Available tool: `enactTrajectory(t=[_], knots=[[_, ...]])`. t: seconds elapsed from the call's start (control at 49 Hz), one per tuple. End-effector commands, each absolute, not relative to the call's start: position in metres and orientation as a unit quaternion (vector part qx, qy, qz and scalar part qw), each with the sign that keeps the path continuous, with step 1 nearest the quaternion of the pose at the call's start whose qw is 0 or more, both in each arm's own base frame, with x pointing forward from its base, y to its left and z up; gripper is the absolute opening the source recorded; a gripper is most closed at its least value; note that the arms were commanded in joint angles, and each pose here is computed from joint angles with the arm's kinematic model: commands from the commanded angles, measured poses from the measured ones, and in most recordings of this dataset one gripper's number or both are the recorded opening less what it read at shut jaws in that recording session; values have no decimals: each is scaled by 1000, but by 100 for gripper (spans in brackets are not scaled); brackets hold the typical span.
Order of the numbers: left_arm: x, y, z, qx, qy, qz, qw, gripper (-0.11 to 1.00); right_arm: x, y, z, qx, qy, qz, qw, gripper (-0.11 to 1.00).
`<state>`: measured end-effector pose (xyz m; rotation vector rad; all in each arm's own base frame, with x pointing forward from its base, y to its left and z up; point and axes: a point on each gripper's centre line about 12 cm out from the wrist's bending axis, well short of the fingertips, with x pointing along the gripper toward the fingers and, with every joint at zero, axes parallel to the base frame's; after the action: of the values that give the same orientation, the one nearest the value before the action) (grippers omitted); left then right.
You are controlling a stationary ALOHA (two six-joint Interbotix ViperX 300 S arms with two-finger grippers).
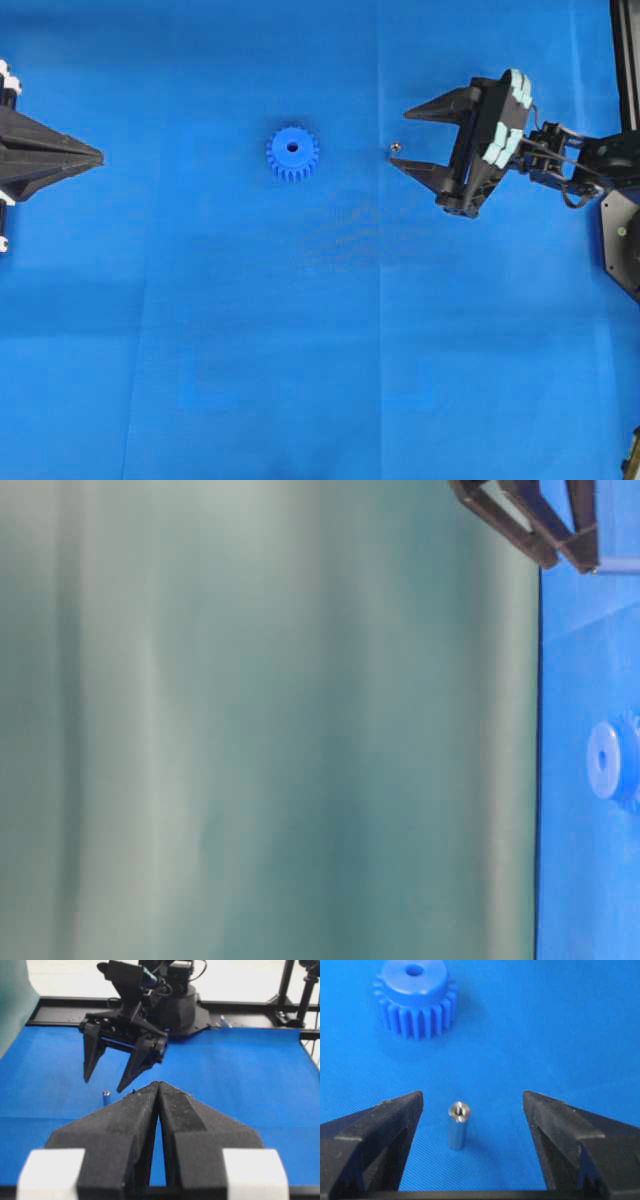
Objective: Insert the shaft placed at a random location into the center hole of the small gear at another random location.
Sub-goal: 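Lower the right gripper around the upright silver shaft and close it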
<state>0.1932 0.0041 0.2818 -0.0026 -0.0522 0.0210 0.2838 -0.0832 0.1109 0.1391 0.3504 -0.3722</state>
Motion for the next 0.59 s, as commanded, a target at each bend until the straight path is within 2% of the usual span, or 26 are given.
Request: enactTrajectory(t=[0.0, 0.204, 0.367, 0.469, 0.572], knots=[[194, 5, 285, -1, -28, 13, 1000, 0, 288, -86, 112, 70, 161, -188, 966, 71], [194, 6, 284, -2, -25, 15, 1000, 0, 289, -86, 102, 72, 174, -189, 964, 71], [194, 7, 284, -2, -25, 19, 1000, 0, 291, -86, 103, 71, 171, -188, 965, 64], [194, 7, 283, -1, -23, 19, 1000, 0, 291, -85, 103, 71, 173, -186, 965, 53], [194, 7, 283, -1, -23, 19, 1000, 0, 292, -83, 102, 71, 174, -183, 965, 31]])
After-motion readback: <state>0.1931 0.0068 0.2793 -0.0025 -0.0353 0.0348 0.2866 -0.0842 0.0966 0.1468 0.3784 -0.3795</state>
